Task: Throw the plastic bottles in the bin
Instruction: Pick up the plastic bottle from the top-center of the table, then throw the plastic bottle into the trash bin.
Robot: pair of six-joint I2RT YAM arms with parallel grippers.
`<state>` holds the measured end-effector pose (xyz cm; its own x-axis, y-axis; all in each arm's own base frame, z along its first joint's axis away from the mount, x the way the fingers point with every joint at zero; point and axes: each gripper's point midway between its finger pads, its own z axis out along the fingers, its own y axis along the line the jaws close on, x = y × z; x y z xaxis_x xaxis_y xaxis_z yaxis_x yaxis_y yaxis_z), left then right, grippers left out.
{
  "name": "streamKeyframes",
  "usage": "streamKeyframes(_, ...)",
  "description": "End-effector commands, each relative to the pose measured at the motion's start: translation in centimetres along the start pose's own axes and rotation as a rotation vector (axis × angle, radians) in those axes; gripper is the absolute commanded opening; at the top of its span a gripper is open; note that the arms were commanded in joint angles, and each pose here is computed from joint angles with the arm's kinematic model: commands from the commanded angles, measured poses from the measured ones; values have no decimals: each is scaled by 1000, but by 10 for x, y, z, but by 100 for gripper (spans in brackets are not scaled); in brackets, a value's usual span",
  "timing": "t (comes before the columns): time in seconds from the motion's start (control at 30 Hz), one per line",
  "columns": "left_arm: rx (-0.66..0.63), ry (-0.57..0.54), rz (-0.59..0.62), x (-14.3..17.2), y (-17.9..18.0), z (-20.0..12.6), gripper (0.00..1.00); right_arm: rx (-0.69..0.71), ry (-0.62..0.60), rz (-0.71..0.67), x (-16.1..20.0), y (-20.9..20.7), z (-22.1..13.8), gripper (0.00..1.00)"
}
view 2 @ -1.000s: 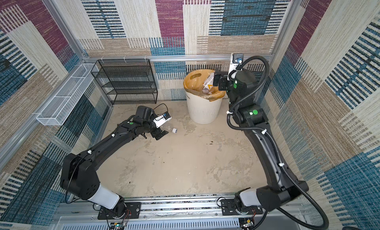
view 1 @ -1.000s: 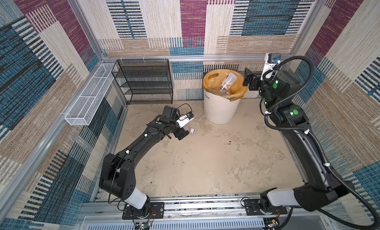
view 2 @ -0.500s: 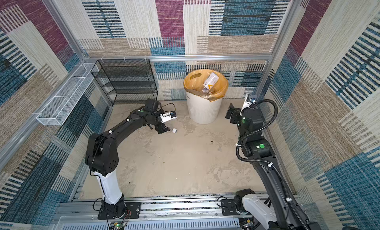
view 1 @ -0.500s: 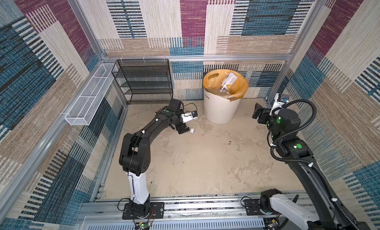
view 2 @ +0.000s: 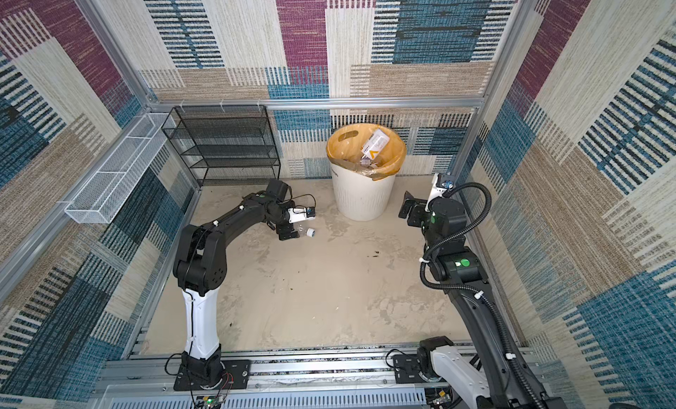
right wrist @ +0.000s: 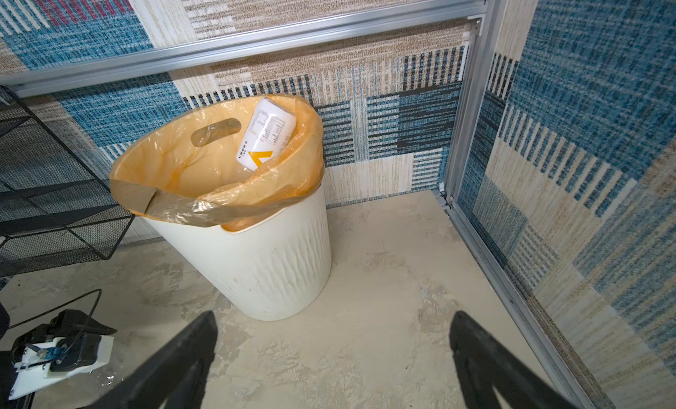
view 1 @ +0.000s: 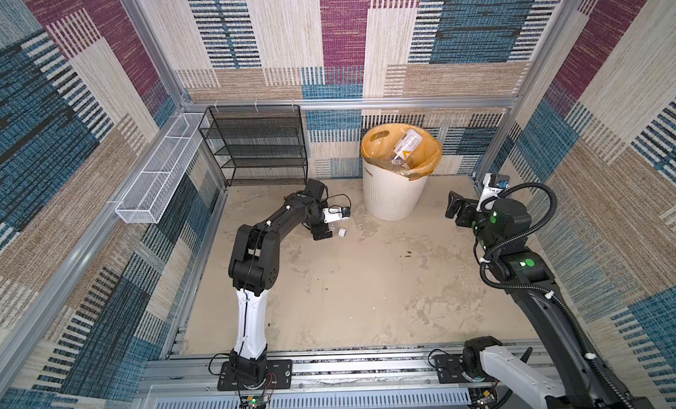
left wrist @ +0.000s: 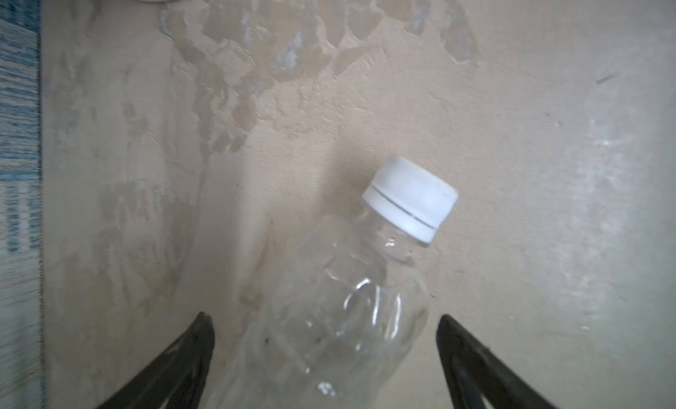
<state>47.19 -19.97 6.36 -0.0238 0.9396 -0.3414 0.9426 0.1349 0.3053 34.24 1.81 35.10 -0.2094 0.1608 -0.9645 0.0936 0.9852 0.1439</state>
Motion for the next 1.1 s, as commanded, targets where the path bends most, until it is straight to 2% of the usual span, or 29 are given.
streamKeyframes(0.0,25,24,30,12,-10,11,92,-22,-27,16,-7,5,3,99)
streamKeyframes(0.1,7,29,-2,16,-10,14,83,-19,-32,16,-9,4,3,100)
streamKeyframes(0.23,-16,-26,-147,11,2,-6,68,-7,-48,20,-12,1,1,99)
streamKeyframes(0.43,-71,-143,-361,0,3,-46,60,-18,-53,35,-10,2,3,98)
streamKeyframes(0.53,-97,-179,-544,2,1,-64,59,-37,-46,53,-4,5,5,98)
streamKeyframes(0.63,-115,-237,-799,6,-2,-79,60,-49,-13,66,9,7,10,98)
streamKeyframes(0.8,-125,-438,-1255,16,-4,-95,60,-53,32,76,29,6,16,98)
streamKeyframes(0.87,-55,-509,-1420,16,-6,-98,60,-63,50,84,36,8,18,98)
streamKeyframes(0.93,-8,-554,-1521,11,-2,-102,60,-69,62,94,42,8,19,98)
streamKeyframes(1.0,51,-637,-1535,-11,16,-120,59,-77,69,101,47,9,20,98)
streamKeyframes(1.07,39,-752,-1521,-35,53,-157,57,-79,75,102,48,9,19,97)
